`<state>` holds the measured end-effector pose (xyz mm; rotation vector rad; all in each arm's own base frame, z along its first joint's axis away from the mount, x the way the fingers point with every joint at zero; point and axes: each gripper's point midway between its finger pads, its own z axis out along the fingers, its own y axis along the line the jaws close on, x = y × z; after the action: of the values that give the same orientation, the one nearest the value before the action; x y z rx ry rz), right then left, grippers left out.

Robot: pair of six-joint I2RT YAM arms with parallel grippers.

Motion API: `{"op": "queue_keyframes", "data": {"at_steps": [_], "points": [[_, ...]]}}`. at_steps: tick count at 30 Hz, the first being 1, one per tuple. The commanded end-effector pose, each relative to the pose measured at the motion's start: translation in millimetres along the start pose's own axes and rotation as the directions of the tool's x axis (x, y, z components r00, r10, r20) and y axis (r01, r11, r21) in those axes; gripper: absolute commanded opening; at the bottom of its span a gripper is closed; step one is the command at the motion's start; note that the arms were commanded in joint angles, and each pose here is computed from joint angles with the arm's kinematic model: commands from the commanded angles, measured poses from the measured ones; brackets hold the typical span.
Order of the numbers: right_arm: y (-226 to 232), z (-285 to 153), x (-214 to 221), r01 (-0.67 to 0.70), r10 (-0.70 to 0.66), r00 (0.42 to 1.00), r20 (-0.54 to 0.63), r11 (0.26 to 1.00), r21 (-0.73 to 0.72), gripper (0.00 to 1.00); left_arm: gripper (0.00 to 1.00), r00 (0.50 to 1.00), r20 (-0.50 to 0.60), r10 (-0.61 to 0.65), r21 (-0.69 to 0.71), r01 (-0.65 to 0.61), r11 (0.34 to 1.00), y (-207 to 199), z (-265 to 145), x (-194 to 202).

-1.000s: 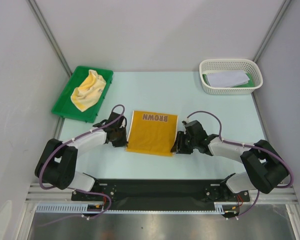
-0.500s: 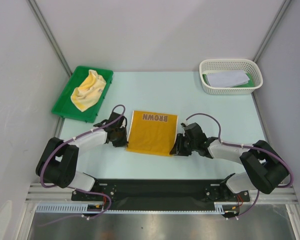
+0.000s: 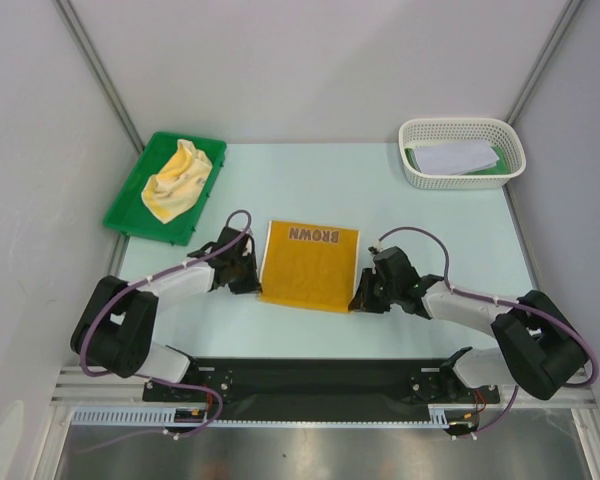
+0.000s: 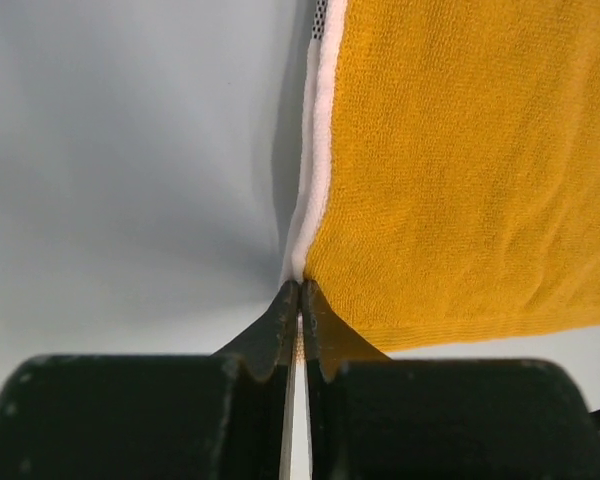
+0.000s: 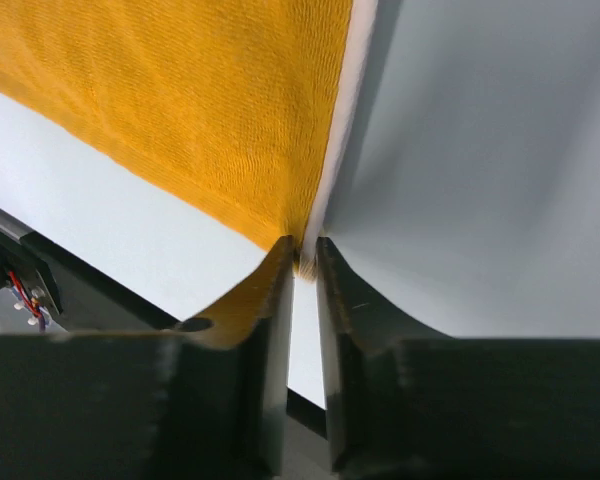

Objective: Fold and stack the towels
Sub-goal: Fold the towel

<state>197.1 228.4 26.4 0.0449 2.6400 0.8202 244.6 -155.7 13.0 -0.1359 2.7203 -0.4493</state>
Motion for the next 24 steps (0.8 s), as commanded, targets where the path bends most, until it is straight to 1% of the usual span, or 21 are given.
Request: {"op": "queue_keyframes", "data": {"at_steps": [1,2,3,4,5,7,8,9,10,12,13,14,15,16,17,18,19,20,21,23,24], "points": [[-0.2,-5.3,-1.9,0.021,-0.021,1.000,0.003,1.000,0.014,0.27,0.09,0.994,-0.105,-0.018,-0.016,0.016,1.000,4.5,3.3,34.1],[1.5,-6.0,-3.8,0.020,-0.020,1.000,0.005,1.000,0.014,0.36,0.14,0.994,-0.107,-0.018,-0.041,0.014,0.999,7.8,1.2,33.3],[1.3,-7.2,-3.4,0.021,-0.021,1.000,-0.003,1.000,0.021,0.39,0.21,0.996,-0.085,-0.009,-0.044,0.005,0.999,3.9,-2.0,21.7],[0.1,-8.1,-4.9,0.023,-0.023,1.000,-0.004,0.999,0.033,0.42,0.32,0.997,-0.072,-0.005,-0.058,0.001,0.998,3.5,-4.7,14.8],[-0.8,-10.3,-8.1,0.022,-0.022,1.000,0.002,0.999,0.048,0.46,0.35,0.998,-0.064,-0.001,-0.076,-0.004,0.997,4.1,-7.6,8.4],[0.0,-19.1,-17.2,0.032,-0.033,0.999,0.005,0.997,0.077,0.50,0.40,0.999,-0.047,0.018,-0.095,-0.022,0.995,-1.8,-17.8,-10.3],[-1.4,-25.2,-21.2,0.033,-0.034,0.999,0.010,0.995,0.095,0.52,0.40,0.999,-0.034,0.028,-0.106,-0.032,0.994,-3.5,-21.6,-18.3],[2.9,-31.5,-37.4,0.034,-0.038,0.998,0.047,0.995,0.089,0.52,0.40,0.999,-0.012,0.048,-0.104,-0.049,0.993,-10.8,-30.4,-32.8],[4.9,-35.5,-46.3,0.037,-0.043,0.997,0.067,0.996,0.085,0.51,0.40,0.998,0.009,0.058,-0.103,-0.057,0.993,-14.9,-34.3,-41.8],[17.3,-40.5,-68.5,0.051,-0.054,0.992,0.117,0.998,0.021,0.44,0.40,0.992,0.077,0.098,-0.050,-0.094,0.994,-35.8,-44.4,-70.9],[22.9,-45.2,-89.7,0.084,-0.081,0.984,0.160,0.996,-0.011,0.40,0.40,0.990,0.089,0.107,-0.023,-0.105,0.994,-43.9,-40.8,-81.0],[34.4,-46.8,-103.0,0.112,-0.097,0.978,0.186,0.991,-0.070,0.30,0.40,0.988,0.091,0.122,0.021,-0.125,0.992,-55.3,-38.8,-89.2],[34.5,-41.7,-113.6,0.120,-0.104,0.976,0.192,0.990,-0.076,0.24,0.40,0.980,0.125,0.155,0.069,-0.164,0.984,-72.0,-42.8,-107.8],[37.8,-43.9,-133.4,0.146,-0.122,0.965,0.233,0.985,-0.088,0.20,0.40,0.983,0.083,0.163,0.094,-0.171,0.981,-76.8,-25.5,-108.0],[46.0,-43.0,-145.5,0.173,-0.136,0.957,0.256,0.977,-0.127,0.16,0.40,0.983,0.074,0.170,0.105,-0.178,0.978,-80.3,-19.6,-113.5],[41.0,-29.8,-149.1,0.162,-0.131,0.965,0.229,0.979,-0.126,0.15,0.40,0.975,0.101,0.199,0.129,-0.211,0.969,-91.4,-19.3,-129.2],[49.0,-31.0,-165.2,0.179,-0.138,0.957,0.253,0.973,-0.145,0.15,0.38,0.975,0.086,0.204,0.151,-0.215,0.965,-95.1,-10.4,-132.9],[49.4,-25.1,-174.0,0.195,-0.150,0.954,0.259,0.968,-0.159,0.15,0.38,0.978,0.038,0.204,0.138,-0.207,0.969,-89.5,9.0,-130.0],[43.4,-10.8,-175.5,0.189,-0.149,0.961,0.234,0.970,-0.155,0.15,0.37,0.975,0.052,0.217,0.148,-0.222,0.964,-95.1,12.0,-143.5],[48.2,-2.7,-195.4,0.212,-0.163,0.956,0.242,0.959,-0.190,0.17,0.36,0.978,0.023,0.206,0.127,-0.208,0.970,-85.7,32.4,-149.9],[48.2,1.7,-201.7,0.216,-0.167,0.957,0.239,0.957,-0.195,0.17,0.36,0.979,0.042,0.201,0.125,-0.205,0.971,-84.1,33.6,-163.8]]}}
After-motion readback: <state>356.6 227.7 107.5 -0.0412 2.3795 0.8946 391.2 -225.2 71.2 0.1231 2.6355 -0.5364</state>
